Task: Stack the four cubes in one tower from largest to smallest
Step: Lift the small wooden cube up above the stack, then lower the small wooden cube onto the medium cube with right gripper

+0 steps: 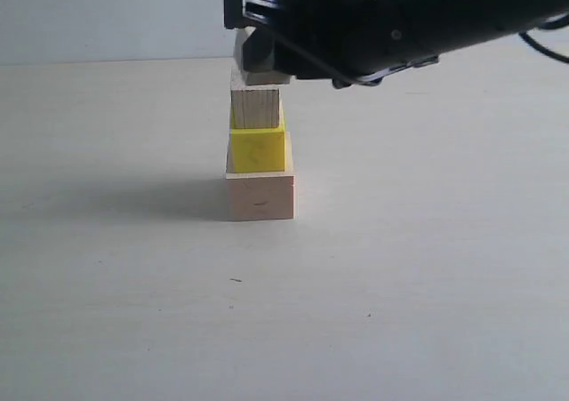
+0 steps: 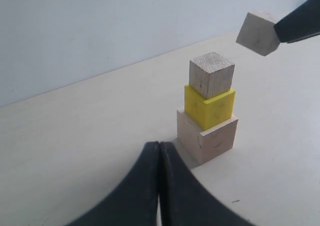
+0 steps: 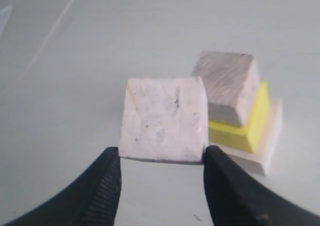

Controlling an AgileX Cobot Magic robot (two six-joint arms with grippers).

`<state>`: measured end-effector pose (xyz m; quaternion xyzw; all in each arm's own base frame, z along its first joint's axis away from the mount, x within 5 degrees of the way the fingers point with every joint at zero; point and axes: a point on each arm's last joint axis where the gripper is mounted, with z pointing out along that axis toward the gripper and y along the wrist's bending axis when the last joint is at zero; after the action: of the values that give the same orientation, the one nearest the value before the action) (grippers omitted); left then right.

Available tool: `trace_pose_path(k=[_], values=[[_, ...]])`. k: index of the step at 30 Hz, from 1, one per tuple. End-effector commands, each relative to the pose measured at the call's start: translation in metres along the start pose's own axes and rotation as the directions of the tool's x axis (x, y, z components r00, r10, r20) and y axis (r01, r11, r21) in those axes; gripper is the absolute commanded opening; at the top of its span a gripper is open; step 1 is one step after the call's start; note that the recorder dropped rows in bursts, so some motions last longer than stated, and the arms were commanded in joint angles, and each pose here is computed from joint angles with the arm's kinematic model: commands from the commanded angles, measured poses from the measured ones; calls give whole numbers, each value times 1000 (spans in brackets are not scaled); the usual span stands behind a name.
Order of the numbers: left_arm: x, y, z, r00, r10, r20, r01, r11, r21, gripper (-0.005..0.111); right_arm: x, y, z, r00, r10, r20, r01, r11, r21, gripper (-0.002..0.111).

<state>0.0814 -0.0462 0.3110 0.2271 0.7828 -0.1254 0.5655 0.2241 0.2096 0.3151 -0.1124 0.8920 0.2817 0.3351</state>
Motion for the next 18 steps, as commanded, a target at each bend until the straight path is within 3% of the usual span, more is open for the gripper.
trace_pose_path(k=[1,6,18], values=[[0,0,-1,1000,-8,13,8,1000,0,0,-20,-5,-16,999,-28,21,24,989,147,0],[0,0,-1,1000,-8,13,8,1000,0,0,-32,3,-20,999,-13,49,6,991,133,0],[0,0,-1,1000,-8,13,8,1000,0,0,-37,3,26,999,28,-16,-26,988,154,0]])
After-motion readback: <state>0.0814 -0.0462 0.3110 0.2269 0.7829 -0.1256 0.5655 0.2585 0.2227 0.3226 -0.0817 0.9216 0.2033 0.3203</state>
